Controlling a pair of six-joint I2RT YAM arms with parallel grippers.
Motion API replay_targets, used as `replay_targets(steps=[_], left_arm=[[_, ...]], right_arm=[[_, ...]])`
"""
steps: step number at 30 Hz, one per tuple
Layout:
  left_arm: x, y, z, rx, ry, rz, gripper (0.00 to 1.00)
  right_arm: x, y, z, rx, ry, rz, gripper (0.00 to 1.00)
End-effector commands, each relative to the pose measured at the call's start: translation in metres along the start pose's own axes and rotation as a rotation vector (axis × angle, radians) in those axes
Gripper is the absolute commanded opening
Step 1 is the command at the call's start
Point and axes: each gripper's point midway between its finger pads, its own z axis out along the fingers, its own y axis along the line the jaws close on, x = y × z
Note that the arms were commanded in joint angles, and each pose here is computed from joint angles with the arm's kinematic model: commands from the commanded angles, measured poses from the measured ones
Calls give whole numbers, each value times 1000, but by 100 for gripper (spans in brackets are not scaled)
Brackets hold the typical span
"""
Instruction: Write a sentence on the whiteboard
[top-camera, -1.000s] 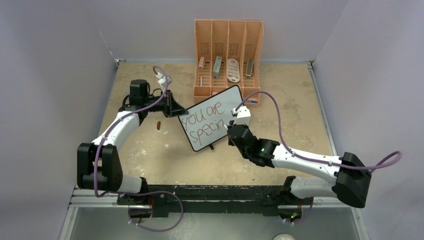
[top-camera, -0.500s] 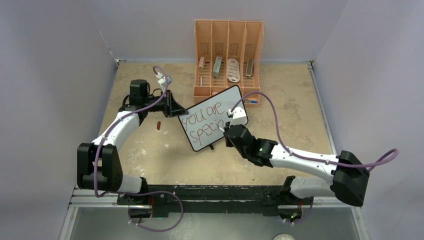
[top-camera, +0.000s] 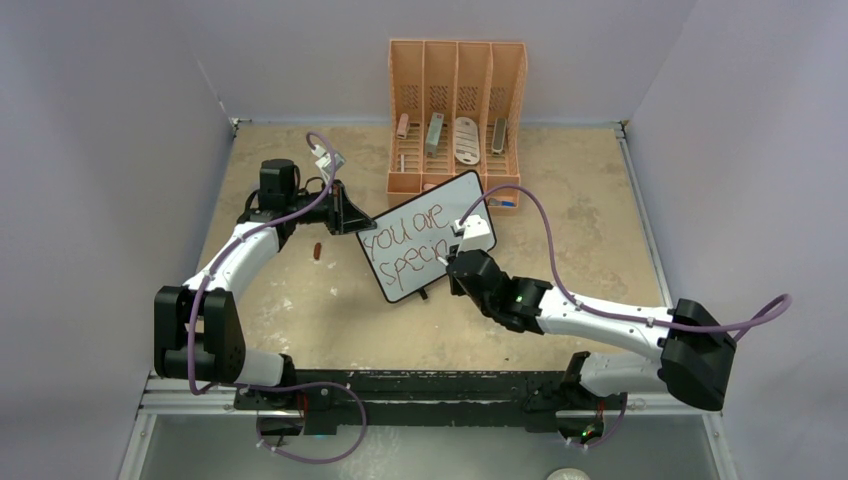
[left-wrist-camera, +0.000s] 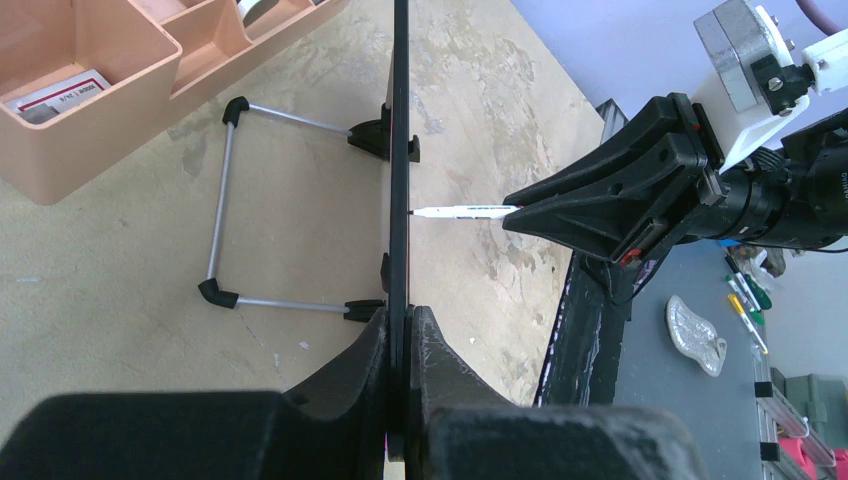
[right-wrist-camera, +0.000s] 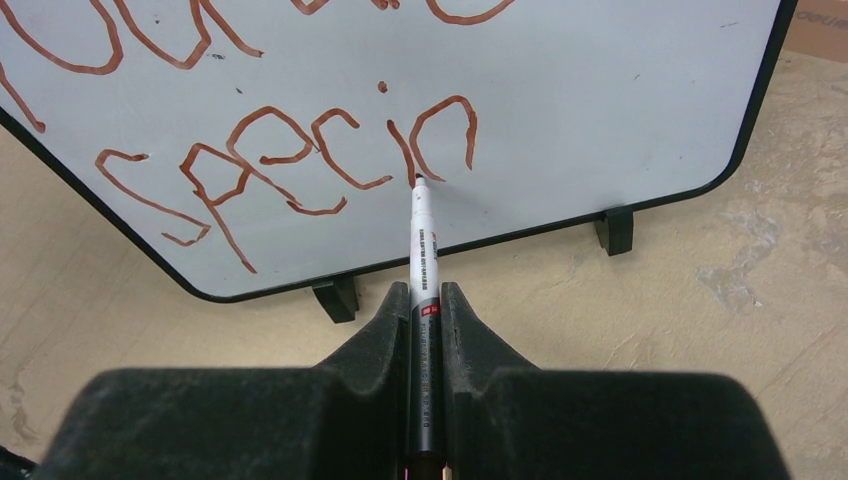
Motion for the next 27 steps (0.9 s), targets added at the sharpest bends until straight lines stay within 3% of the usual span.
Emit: replay_targets(steps=[1, 27], left_arm=[[-12, -9, 0, 17, -13, 65, 0], [-12, -9, 0, 16, -11, 64, 0]], right_arm=[[-7, -8, 0, 46, -31, 21, 0], [-3, -6, 2, 34, -20, 10, 0]])
